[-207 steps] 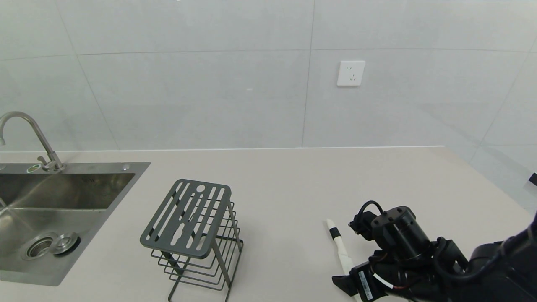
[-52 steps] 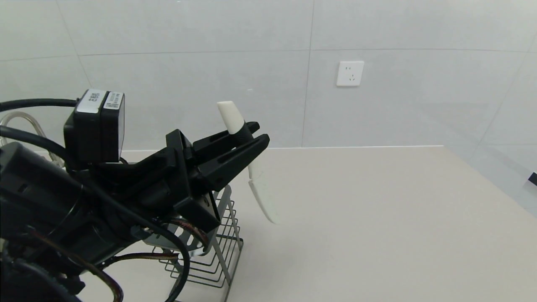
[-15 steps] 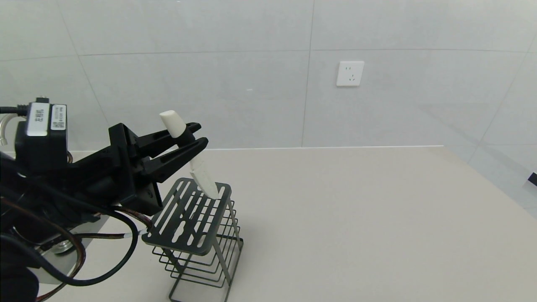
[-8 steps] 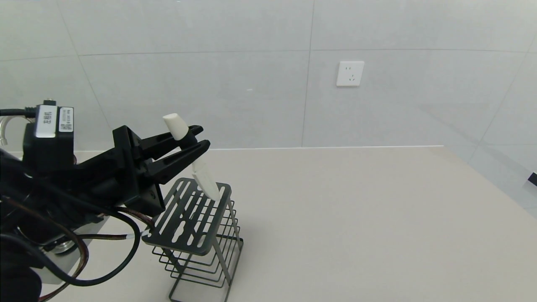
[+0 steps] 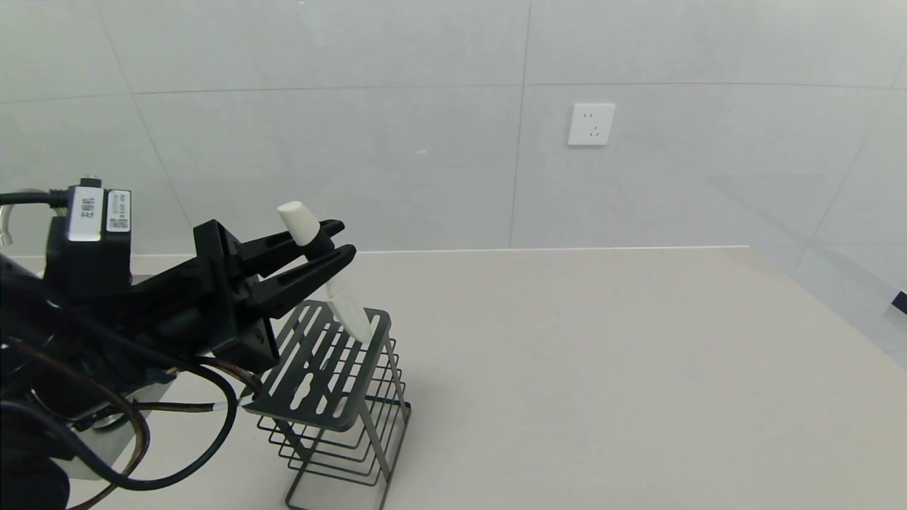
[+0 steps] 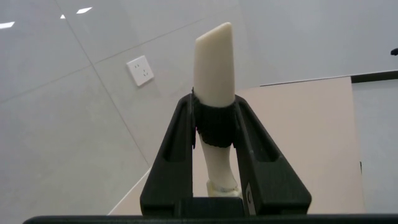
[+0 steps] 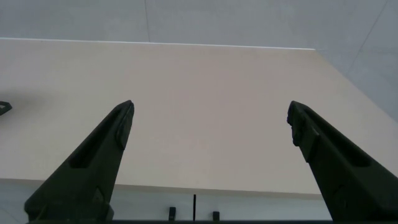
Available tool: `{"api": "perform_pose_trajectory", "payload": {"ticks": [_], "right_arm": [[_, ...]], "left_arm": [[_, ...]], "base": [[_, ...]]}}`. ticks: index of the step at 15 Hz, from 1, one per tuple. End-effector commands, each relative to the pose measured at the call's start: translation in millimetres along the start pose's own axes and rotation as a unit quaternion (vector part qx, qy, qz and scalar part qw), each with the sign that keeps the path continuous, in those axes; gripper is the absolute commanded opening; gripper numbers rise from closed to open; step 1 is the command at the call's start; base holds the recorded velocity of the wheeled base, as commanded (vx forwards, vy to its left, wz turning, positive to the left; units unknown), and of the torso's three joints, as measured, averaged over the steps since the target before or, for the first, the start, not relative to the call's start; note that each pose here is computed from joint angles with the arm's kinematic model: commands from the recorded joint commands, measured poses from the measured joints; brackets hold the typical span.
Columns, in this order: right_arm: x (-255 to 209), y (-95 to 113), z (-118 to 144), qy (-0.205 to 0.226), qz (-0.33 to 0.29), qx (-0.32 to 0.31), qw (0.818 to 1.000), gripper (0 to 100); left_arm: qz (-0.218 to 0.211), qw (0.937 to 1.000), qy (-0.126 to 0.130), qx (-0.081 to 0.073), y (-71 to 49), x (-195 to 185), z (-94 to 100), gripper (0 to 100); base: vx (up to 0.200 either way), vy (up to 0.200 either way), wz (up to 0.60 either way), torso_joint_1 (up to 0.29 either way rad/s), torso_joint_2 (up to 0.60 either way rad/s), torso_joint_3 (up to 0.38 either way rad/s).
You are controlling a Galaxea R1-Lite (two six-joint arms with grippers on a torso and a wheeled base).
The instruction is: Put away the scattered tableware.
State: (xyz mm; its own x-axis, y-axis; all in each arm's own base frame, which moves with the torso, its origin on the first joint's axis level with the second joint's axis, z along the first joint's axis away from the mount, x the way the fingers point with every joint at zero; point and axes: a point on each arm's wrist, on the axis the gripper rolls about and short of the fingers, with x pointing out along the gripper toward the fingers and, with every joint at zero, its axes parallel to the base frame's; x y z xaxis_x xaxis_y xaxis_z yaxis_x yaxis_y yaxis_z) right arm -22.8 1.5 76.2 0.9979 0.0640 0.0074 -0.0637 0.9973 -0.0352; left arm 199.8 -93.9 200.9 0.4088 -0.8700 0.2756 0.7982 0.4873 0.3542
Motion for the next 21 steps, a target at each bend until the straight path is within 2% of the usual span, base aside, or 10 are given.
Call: {"api": "perform_pose_trajectory", "payload": {"ticks": [1, 3, 5, 9, 21], "right_arm": [[0.1, 0.0, 0.1, 0.001, 0.000, 0.000, 1.000, 100], [0.1, 0.0, 0.1, 0.001, 0.000, 0.000, 1.000, 100], [0.1, 0.0, 0.1, 0.001, 0.000, 0.000, 1.000, 100], [0.1, 0.0, 0.1, 0.001, 0.000, 0.000, 1.000, 100], [0.1, 0.0, -0.1, 0.001, 0.000, 0.000, 1.000, 100]], "left_arm": [[-0.001, 1.0000, 0.006, -0.005, -1.0, -0.8, -3.4, 0], [-0.002, 0.9999, 0.011, -0.010, -2.4, -1.4, -6.5, 0], [-0.002, 0.9998, 0.019, -0.008, -2.3, -1.1, -11.5, 0], [0.001, 0.9992, 0.035, -0.020, -1.6, -0.2, -22.1, 0], [-0.003, 0.9987, 0.043, -0.028, -2.2, 1.6, -28.3, 0]], "base": [[0.000, 0.000, 0.00, 0.000, 0.00, 0.000], [0.000, 0.000, 0.00, 0.000, 0.00, 0.000], [0.000, 0.000, 0.00, 0.000, 0.00, 0.000], [0.000, 0.000, 0.00, 0.000, 0.00, 0.000], [0.000, 0.000, 0.00, 0.000, 0.00, 0.000]]}}
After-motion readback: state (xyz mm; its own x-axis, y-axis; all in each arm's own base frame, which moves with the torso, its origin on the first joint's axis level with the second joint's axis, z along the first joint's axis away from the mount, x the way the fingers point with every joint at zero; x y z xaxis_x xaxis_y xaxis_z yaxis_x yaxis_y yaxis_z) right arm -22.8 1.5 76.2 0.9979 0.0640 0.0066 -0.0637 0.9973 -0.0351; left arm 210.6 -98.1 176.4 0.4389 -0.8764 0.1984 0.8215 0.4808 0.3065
